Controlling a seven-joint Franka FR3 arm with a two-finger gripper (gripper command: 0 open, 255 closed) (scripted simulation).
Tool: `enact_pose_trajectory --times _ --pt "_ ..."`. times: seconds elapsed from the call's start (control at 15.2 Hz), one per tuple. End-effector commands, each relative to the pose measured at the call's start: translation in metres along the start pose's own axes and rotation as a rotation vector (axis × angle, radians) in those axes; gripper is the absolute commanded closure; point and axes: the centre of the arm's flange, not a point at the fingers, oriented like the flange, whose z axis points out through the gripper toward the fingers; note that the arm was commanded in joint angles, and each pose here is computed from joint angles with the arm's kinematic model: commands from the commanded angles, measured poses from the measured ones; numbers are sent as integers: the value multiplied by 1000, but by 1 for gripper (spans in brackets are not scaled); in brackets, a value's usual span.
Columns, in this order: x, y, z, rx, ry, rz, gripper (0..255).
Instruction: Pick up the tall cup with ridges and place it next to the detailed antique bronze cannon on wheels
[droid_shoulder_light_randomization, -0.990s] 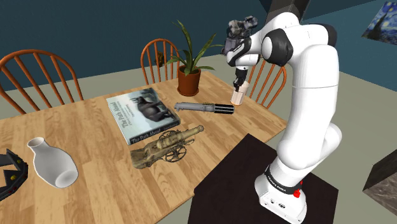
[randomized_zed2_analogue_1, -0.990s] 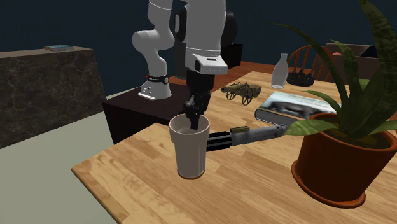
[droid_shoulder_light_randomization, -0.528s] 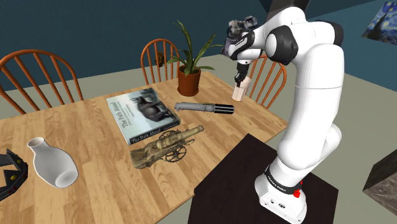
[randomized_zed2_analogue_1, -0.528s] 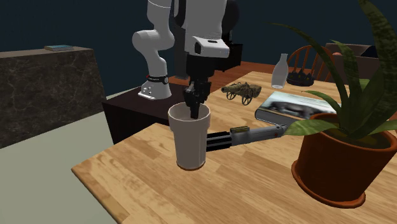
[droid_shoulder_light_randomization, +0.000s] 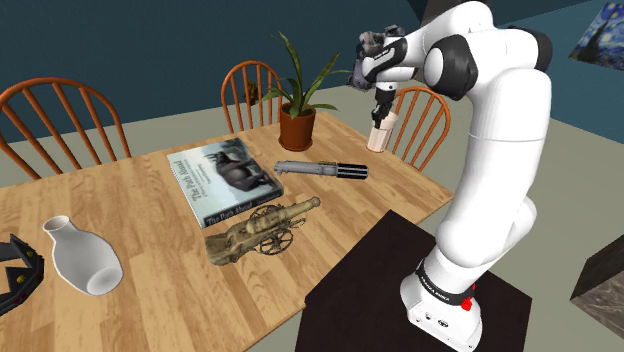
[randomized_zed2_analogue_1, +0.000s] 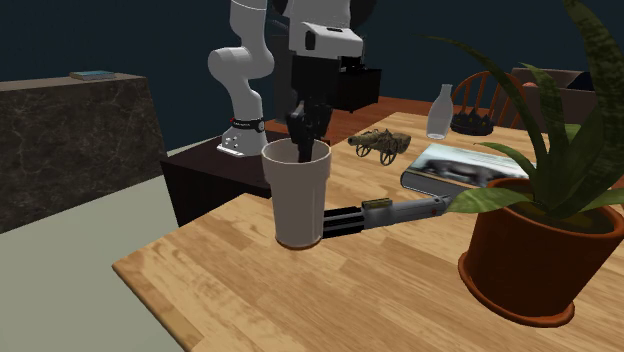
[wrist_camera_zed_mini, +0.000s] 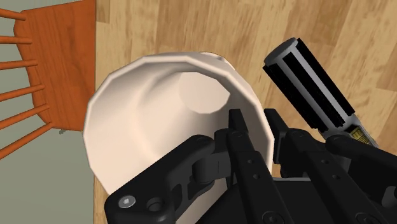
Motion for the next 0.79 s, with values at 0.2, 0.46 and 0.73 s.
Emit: enact_pose_trajectory --times 0.2,0.46,0.73 --pt "-1 3 -26 0 0 0 255" --pt "-2 4 -47 0 0 0 255" --pt "-4 6 -68 0 0 0 255"
